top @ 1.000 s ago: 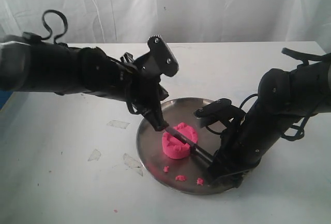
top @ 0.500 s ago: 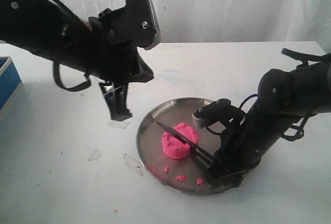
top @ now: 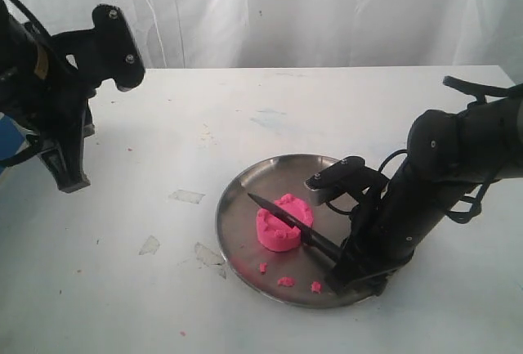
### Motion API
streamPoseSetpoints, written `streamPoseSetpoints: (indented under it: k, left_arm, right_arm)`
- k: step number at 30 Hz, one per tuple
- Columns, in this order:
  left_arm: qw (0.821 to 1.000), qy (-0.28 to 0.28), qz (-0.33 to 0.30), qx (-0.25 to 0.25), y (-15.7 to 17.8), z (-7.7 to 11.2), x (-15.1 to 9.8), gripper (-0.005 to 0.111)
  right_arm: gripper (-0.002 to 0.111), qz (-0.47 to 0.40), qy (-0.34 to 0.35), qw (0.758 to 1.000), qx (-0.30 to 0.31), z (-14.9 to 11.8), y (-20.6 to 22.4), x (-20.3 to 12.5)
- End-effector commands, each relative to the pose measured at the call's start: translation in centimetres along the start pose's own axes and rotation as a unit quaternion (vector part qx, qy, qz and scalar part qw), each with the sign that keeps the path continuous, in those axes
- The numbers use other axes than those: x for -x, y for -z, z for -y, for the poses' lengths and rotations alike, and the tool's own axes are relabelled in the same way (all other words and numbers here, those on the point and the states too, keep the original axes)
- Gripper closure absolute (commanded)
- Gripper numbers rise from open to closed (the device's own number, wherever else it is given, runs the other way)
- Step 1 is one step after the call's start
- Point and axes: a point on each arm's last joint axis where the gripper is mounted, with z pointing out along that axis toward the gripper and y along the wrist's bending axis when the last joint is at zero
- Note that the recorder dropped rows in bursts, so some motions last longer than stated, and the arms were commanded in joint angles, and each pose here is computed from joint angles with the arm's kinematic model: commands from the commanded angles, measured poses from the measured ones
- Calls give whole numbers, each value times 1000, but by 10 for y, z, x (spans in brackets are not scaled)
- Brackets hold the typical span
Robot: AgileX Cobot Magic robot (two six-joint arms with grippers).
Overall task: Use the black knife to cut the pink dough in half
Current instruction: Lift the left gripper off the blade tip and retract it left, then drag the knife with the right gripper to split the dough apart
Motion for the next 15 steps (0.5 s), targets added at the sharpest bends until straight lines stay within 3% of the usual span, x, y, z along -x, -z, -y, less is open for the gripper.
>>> streamPoseSetpoints:
  k: [1, 7, 15]
  left_arm:
    - [1000, 13, -4, 0, -8, 6, -8, 107]
    - [1000, -12, -11, 11, -24, 14, -20, 107]
    - [994, 96, 44, 26, -26, 9, -17, 107]
  right_arm:
    - [108, -1, 5, 1000, -5, 1, 0, 1]
    - [108, 2, 5, 1000, -7, 2, 0, 1]
    - [108, 13, -8, 1000, -18, 4, 0, 3]
